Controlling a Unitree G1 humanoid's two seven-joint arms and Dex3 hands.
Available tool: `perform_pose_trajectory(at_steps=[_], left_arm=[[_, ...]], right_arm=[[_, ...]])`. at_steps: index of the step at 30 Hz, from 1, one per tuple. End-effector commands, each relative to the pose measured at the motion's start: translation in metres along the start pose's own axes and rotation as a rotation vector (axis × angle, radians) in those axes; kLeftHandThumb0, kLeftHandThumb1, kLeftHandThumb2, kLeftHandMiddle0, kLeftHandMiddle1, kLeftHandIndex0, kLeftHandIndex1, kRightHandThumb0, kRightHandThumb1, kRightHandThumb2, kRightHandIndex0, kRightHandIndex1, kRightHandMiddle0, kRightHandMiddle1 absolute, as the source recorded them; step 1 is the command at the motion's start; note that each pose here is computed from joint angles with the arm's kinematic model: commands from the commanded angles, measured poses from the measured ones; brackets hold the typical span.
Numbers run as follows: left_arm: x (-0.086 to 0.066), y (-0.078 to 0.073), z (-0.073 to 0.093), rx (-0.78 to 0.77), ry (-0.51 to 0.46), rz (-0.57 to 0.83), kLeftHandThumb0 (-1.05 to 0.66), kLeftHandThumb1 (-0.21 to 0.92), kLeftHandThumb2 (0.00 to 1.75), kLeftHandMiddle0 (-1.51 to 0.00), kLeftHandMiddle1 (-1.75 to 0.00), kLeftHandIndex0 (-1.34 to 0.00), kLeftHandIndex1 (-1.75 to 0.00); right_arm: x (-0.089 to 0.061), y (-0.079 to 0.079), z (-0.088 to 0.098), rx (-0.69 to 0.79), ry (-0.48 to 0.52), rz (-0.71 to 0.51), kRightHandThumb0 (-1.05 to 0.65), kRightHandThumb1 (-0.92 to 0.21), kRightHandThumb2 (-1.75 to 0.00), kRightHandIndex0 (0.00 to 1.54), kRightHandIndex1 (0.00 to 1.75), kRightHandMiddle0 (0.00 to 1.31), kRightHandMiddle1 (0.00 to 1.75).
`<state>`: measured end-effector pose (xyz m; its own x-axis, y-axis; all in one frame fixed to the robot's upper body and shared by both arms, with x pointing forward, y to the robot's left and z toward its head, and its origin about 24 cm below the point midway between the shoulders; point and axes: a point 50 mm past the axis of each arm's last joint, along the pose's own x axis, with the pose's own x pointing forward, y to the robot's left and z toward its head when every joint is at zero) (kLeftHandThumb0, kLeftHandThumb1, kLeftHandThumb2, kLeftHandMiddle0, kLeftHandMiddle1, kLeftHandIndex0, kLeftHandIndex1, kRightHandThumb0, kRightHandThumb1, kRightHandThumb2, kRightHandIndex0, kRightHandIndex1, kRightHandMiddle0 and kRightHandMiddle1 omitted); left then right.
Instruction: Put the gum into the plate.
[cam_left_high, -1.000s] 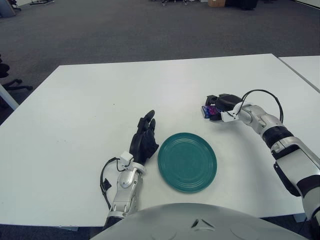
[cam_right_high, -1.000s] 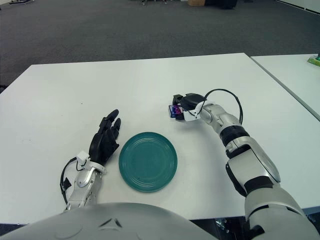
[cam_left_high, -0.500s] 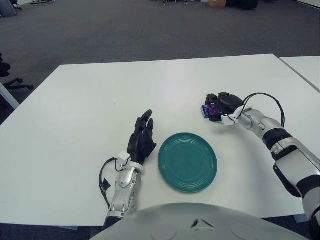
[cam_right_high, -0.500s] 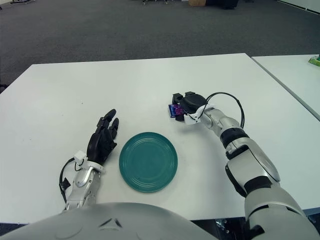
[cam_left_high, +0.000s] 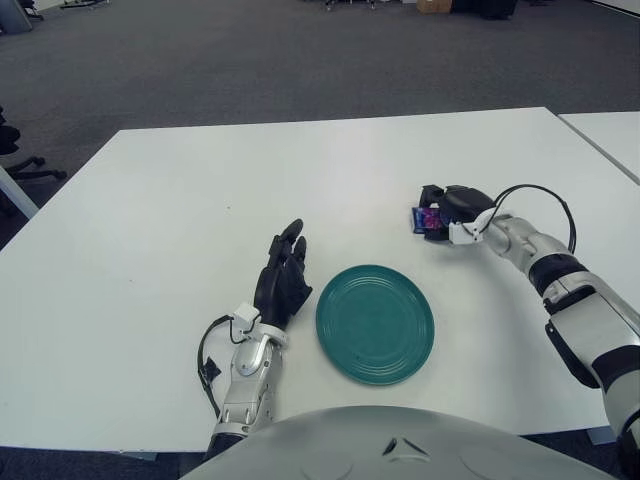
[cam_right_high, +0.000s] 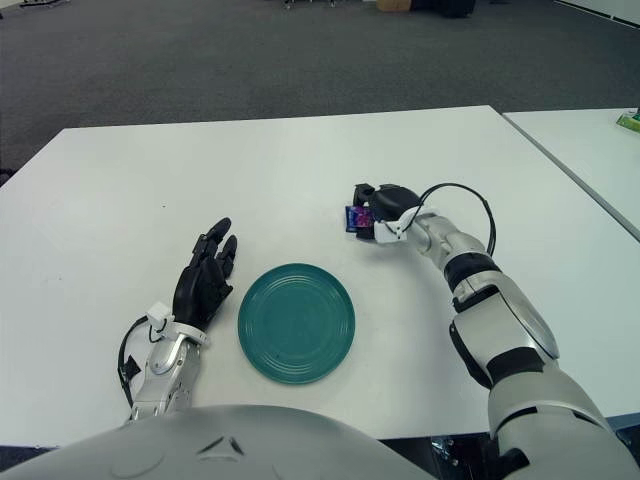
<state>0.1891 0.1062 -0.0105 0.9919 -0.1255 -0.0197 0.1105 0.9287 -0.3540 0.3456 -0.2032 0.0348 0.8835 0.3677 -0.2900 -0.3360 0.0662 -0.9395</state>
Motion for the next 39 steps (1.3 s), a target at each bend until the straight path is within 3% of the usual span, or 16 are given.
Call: perform_pose_trajectory(at_steps=[1,7,15,29,39], left_arm=[[-0.005,0.0,-0.014,-0.041,0.071,0.03,-0.98,0.92,0.93,-0.15,0.0,0.0,-0.53],[-0.005,0.002,-0.014,-0.029,0.068,0.034,-0.98,0.92,0.92,-0.15,0.0,0.0,-0.53],[-0.005,0.005,-0.015,-0.048,0.06,0.04,-1.01,0.92,0.92,-0.18,-0.01,0.0,-0.58],[-0.005,0.001,-0.016,-0.089,0.066,0.041,-1.03,0.92,0.91,-0.24,-0.03,0.0,-0.69],[-0.005,0.002,-0.015,-0.09,0.063,0.035,-1.02,0.92,0.91,-0.24,-0.02,0.0,-0.68]], right_arm=[[0.004,-0.046,0.002,0.027,-0.032,-0.125,-0.49,-0.92,-0.67,0.94,1.75,0.75,1.75],[-0.002,-0.086,0.015,0.021,-0.114,-0.216,-0.49,-0.92,-0.66,0.91,1.75,0.77,1.75],[-0.025,-0.098,0.045,0.001,-0.239,-0.292,-0.47,-0.92,-0.66,0.89,1.75,0.77,1.75],[-0.042,-0.084,0.067,-0.015,-0.351,-0.256,-0.45,-0.91,-0.65,0.98,1.75,0.78,1.75],[-0.059,-0.062,0.105,-0.029,-0.466,-0.174,-0.45,-0.9,-0.65,0.99,1.75,0.77,1.75]])
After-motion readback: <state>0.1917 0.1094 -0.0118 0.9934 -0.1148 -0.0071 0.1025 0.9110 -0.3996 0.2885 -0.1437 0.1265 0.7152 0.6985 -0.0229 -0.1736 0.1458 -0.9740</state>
